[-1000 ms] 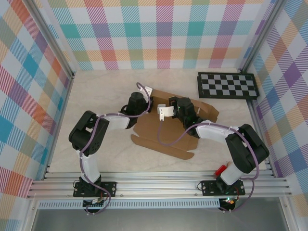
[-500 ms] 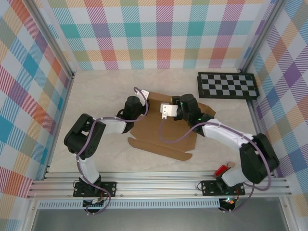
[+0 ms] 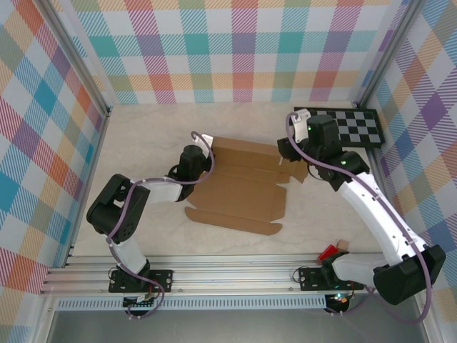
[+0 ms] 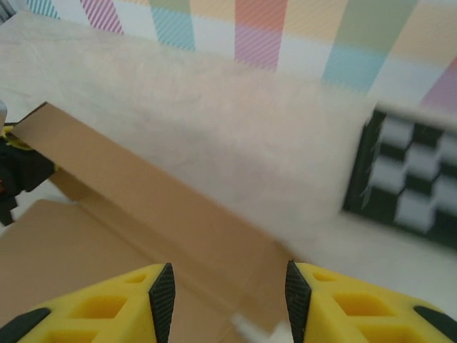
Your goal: Fold the paper box
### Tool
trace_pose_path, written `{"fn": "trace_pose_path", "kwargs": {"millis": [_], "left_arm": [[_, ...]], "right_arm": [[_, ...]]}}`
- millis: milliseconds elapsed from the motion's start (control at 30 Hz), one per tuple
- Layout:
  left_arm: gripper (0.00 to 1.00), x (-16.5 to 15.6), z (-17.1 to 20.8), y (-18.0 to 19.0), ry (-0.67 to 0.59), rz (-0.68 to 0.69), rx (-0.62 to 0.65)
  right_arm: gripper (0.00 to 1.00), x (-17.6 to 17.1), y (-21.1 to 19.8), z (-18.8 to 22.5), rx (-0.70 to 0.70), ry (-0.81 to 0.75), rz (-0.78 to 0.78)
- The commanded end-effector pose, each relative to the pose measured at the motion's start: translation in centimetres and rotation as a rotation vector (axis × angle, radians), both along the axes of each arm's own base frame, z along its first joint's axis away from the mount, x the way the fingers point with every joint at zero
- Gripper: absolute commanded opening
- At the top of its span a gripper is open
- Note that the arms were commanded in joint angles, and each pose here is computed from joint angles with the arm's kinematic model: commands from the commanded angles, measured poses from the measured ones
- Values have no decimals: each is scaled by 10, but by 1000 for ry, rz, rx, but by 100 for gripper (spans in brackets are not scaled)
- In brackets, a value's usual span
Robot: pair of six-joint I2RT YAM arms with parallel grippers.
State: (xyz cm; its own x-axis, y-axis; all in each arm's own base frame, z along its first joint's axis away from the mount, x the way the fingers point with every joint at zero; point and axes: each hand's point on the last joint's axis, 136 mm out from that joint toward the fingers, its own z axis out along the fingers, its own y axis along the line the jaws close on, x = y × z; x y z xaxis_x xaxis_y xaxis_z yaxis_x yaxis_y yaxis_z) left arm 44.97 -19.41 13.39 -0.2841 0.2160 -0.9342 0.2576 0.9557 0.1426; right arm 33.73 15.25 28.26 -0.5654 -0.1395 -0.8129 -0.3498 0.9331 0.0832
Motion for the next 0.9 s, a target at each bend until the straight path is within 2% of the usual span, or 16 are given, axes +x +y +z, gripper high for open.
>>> {"fn": "trace_pose_path", "kwargs": {"millis": [0,33,233,500,767,867], "left_arm": [[0,-6,4,13,-6,76,-17],[0,-7,4,14,-5,85,-24],[0,-13,8,10,-12,87,-29],[0,-17,10,9,-15,77,-23],[0,-18,4,13,-2,96,-2],[0,-18,2,13,2,95,-4]], "right_arm": [[51,-11,10,-48,231,292,-160],[53,-7,12,-52,249,309,-172],[54,19,18,-80,376,450,-207],[55,39,8,-89,338,436,-245],[56,30,-1,-72,320,410,-260],[57,36,-1,-71,304,402,-255]]}}
